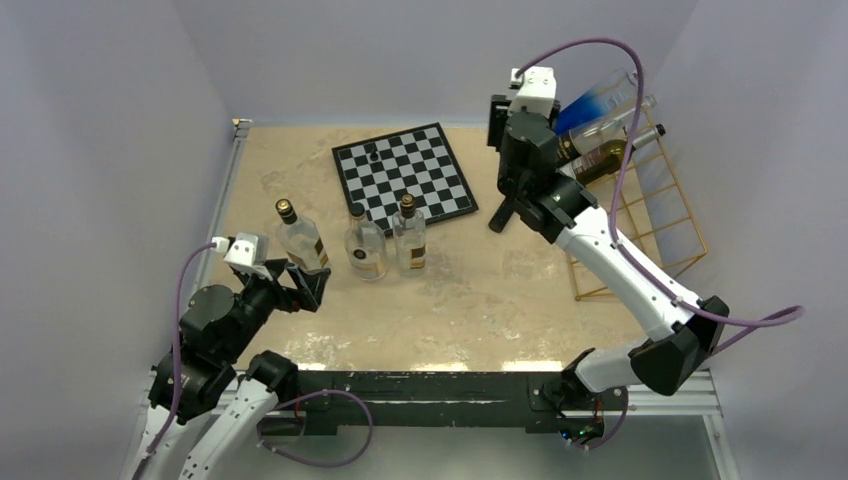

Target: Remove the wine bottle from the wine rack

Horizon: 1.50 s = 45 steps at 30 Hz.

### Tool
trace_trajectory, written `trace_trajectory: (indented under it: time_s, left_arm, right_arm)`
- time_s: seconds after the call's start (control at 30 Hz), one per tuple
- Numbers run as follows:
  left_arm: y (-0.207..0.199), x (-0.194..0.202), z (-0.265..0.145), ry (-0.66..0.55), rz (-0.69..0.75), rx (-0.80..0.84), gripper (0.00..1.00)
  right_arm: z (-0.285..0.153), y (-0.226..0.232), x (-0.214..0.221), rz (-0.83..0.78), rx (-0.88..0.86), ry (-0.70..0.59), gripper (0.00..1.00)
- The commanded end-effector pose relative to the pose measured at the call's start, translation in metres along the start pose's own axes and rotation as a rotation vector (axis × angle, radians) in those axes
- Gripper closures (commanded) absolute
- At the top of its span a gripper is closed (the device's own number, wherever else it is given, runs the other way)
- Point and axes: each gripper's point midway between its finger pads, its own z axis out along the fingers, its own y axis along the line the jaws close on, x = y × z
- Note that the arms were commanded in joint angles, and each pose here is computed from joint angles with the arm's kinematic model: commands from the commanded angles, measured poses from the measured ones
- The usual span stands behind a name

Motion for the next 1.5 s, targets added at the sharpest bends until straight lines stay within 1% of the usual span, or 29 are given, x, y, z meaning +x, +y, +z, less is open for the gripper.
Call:
trace_trajectory:
  time_s: [0.0, 0.1, 0.17, 0.23, 0.33, 0.5, 0.63, 0.73, 0.93, 1.13, 1.17, 1.3, 1.47]
  left_arm:
    - [-0.013, -0.012, 0.001, -0.037, 0.012, 0.067, 0.01]
    - [-0.015, -0.010, -0.002, -0.041, 0.028, 0.087, 0.01]
    - [-0.015, -0.011, -0.005, -0.057, 0.026, 0.093, 0.01]
    - [-0.016, -0.013, -0.008, -0.075, 0.025, 0.101, 0.01]
    - [-0.017, -0.016, -0.013, -0.099, 0.026, 0.109, 0.01]
    - [-0.017, -0.020, -0.022, -0.132, 0.025, 0.116, 0.02]
    - [-0.010, -0.027, -0.030, -0.193, 0.010, 0.088, 0.02]
    - [-0.007, -0.029, -0.034, -0.217, 0.001, 0.072, 0.02]
    - [0.000, -0.033, -0.040, -0.246, -0.016, 0.037, 0.02]
    - [0.001, -0.033, -0.040, -0.249, -0.020, 0.031, 0.02]
    - [0.002, -0.033, -0.039, -0.246, -0.020, 0.030, 0.02]
    - [0.002, -0.031, -0.035, -0.227, -0.018, 0.020, 0.02]
    - [0.001, -0.030, -0.033, -0.221, -0.019, 0.026, 0.02]
  right_arm:
    - [0.026, -0.100, 0.028, 0.025, 0.412, -0.003, 0.41]
    - [0.047, -0.147, 0.042, 0.032, 0.599, -0.001, 0.42]
    - [0.061, -0.171, 0.053, 0.030, 0.680, 0.020, 0.42]
    - [0.077, -0.195, 0.071, 0.019, 0.740, 0.073, 0.41]
    - [0.091, -0.222, 0.086, 0.042, 0.808, 0.136, 0.41]
    - [0.115, -0.257, 0.097, 0.055, 0.889, 0.155, 0.41]
    - [0.133, -0.276, 0.103, 0.035, 0.952, 0.174, 0.42]
    - [0.146, -0.282, 0.115, 0.034, 0.984, 0.181, 0.42]
    - [0.157, -0.300, 0.140, 0.101, 1.050, 0.191, 0.43]
    - [0.172, -0.308, 0.159, 0.103, 1.066, 0.204, 0.43]
    - [0.172, -0.321, 0.162, 0.111, 1.088, 0.207, 0.43]
    - [0.171, -0.336, 0.178, 0.166, 1.115, 0.214, 0.43]
    - [0.167, -0.350, 0.186, 0.174, 1.144, 0.220, 0.43]
